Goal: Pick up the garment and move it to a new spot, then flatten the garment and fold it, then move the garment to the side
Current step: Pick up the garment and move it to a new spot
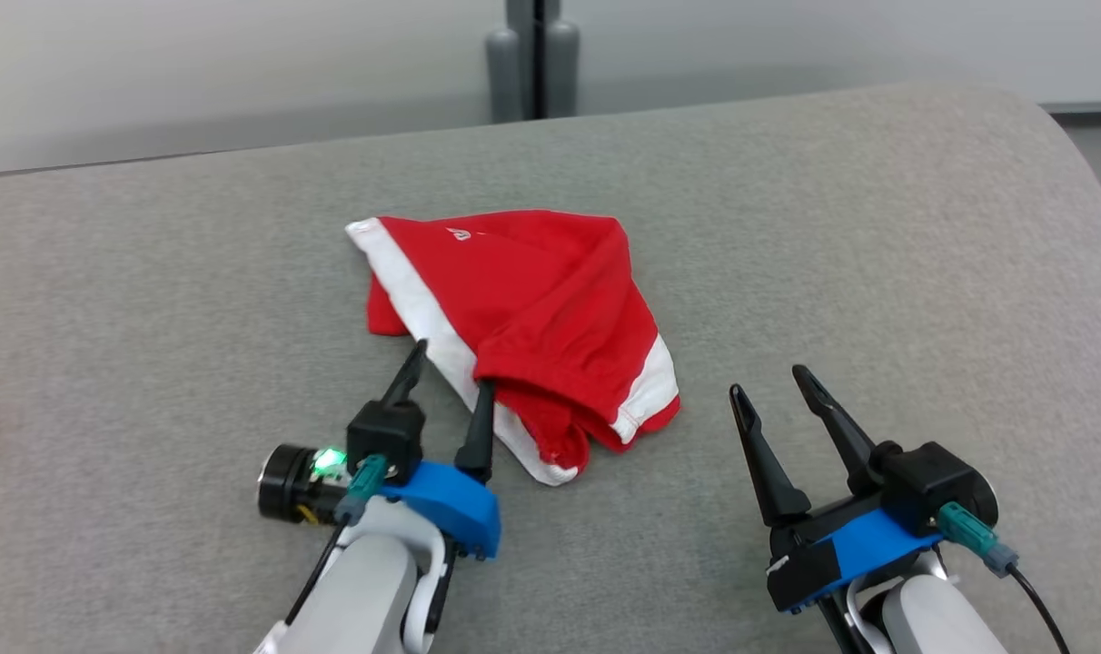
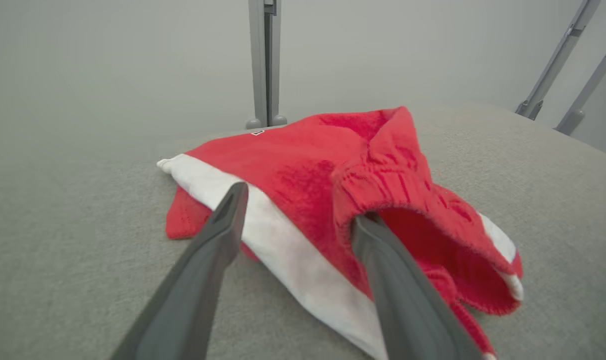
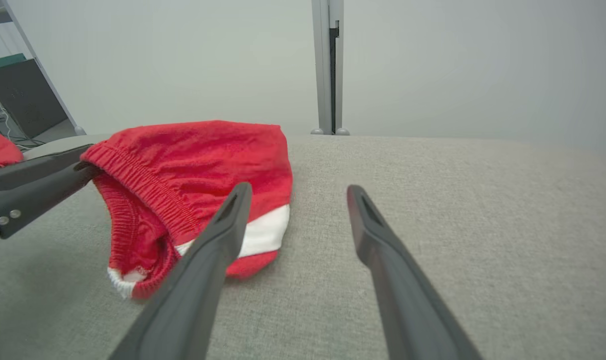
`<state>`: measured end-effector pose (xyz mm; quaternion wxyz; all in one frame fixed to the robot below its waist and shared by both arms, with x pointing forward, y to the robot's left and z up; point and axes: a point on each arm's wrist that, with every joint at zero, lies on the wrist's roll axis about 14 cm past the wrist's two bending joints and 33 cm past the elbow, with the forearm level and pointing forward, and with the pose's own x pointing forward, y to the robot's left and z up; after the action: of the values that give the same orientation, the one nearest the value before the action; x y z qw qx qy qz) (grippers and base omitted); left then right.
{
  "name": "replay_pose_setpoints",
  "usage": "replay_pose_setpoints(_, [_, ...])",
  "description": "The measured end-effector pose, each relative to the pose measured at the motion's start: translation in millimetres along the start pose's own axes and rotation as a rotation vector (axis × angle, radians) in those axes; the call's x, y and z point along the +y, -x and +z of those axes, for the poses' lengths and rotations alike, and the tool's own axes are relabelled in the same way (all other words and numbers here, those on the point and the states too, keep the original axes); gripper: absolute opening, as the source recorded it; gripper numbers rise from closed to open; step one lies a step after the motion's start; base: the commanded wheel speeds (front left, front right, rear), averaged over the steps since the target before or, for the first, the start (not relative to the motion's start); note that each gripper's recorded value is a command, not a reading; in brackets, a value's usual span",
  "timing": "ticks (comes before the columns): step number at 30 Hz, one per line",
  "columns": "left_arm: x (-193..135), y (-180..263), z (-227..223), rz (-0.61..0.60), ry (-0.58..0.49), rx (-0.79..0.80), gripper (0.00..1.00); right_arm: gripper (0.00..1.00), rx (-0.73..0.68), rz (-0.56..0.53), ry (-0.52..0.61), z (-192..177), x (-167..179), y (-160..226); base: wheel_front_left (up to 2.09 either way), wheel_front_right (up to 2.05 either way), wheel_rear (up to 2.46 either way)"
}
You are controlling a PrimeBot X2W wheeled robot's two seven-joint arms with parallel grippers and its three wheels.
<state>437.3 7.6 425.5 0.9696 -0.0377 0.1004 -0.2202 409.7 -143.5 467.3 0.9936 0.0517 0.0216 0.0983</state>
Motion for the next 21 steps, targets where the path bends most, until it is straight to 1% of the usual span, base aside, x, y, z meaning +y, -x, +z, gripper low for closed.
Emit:
replay_pose_setpoints(4, [29, 26, 0, 0.109, 0.024, -0.016, 1.00, 1.00, -0.001, 0.041, -0.003, 0, 14, -3, 0.00, 0.00, 0.00])
replay_pose_setpoints(8, [61, 54, 5, 0.248, 0.056, -0.050, 1.00, 1.00, 0.000, 0.063, -0.004, 0, 22, 1, 0.00, 0.00, 0.00])
replay_pose_setpoints(12, [86, 90, 1, 0.349, 0.056, -0.062, 1.00, 1.00, -0.002, 0.087, 0.000, 1, 31, 5, 0.00, 0.00, 0.00])
replay_pose_setpoints(15, [91, 107, -2, 0.371, 0.054, -0.063, 1.00, 1.00, -0.001, 0.097, 0.005, 1, 36, 10, 0.00, 0.00, 0.00])
replay_pose_setpoints(21, [88, 125, -7, 0.367, 0.048, -0.055, 1.00, 1.00, 0.000, 0.118, 0.008, 1, 44, 15, 0.00, 0.00, 0.00])
